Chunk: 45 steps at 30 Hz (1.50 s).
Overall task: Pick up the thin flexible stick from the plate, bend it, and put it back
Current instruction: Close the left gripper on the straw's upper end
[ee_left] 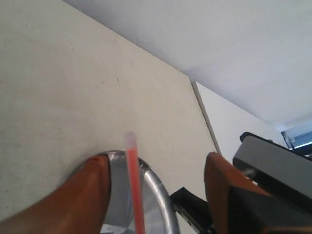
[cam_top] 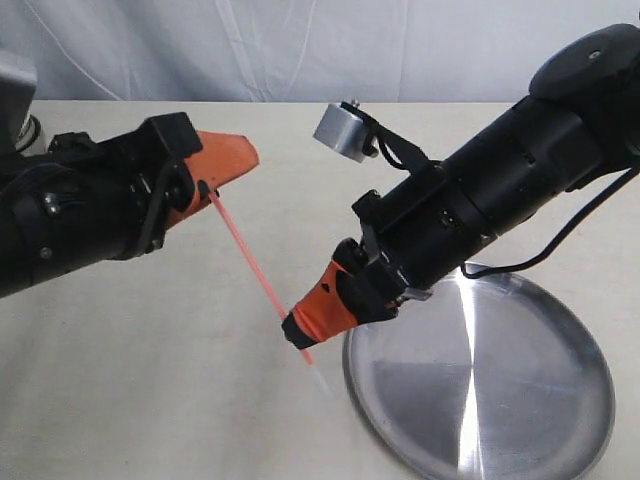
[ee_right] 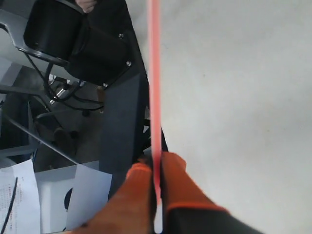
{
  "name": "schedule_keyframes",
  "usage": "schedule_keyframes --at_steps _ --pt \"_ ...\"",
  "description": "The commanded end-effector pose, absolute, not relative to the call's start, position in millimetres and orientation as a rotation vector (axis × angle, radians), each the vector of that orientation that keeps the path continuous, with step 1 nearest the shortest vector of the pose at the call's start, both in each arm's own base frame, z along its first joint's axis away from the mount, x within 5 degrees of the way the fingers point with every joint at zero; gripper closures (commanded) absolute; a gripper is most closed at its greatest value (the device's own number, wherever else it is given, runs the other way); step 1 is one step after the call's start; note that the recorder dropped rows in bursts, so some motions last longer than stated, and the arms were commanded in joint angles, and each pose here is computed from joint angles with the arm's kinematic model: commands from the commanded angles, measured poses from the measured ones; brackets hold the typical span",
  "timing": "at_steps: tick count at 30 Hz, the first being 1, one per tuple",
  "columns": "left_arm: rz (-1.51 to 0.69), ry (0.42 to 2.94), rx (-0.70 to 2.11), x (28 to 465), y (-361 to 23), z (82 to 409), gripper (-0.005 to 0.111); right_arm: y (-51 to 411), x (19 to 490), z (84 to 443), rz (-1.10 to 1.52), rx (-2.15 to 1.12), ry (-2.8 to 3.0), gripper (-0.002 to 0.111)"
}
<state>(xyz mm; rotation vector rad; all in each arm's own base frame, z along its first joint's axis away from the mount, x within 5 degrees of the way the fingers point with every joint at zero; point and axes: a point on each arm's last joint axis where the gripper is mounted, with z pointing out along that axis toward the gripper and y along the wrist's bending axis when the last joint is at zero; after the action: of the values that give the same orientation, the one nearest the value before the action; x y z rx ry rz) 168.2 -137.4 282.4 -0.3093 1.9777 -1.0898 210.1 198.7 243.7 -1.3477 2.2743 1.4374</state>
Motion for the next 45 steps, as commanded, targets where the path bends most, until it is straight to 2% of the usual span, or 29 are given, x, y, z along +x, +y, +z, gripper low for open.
schedule_keyframes --at_steps 1,3,5,9,10,25,27,31,33,45 --pt "-1.091 1.986 -0.282 173.2 -147.6 281.9 0.051 200.5 208.9 249.8 1.47 -1.336 2.213 0.109" --pt "-1.089 1.993 -0.288 174.1 -148.3 280.3 0.055 200.5 208.9 249.8 1.47 -1.336 2.213 0.109" --pt "-1.089 1.993 -0.29 174.1 -148.2 280.3 0.065 200.5 208.9 249.8 1.47 -1.336 2.213 0.109" --pt "-1.087 1.993 -0.286 174.1 -148.2 280.3 0.104 201.0 209.1 250.4 1.478 -1.327 2.21 0.109" --pt "-1.085 1.993 -0.282 174.1 -148.2 280.3 0.107 201.3 209.2 250.9 1.485 -1.32 2.205 0.109" --pt "-1.082 1.96 -0.264 175.1 -148.1 282.8 0.107 203.5 210.2 254.1 1.525 -1.273 2.186 0.107" --pt "-1.084 1.953 -0.265 175.3 -148.0 283.4 0.107 203.8 210.4 254.6 1.53 -1.267 2.181 0.099" --pt "-1.087 1.936 -0.267 175.9 -147.8 284.7 0.107 205.6 211.3 257.4 1.566 -1.223 2.165 0.066" --pt "-1.089 1.929 -0.268 176.2 -147.7 285.3 0.107 206.0 211.6 258.1 1.574 -1.212 2.161 0.056" --pt "-1.106 1.849 -0.28 178.6 -146.5 291.6 0.107 206.8 213.4 258.5 1.569 -1.183 2.159 0.056"
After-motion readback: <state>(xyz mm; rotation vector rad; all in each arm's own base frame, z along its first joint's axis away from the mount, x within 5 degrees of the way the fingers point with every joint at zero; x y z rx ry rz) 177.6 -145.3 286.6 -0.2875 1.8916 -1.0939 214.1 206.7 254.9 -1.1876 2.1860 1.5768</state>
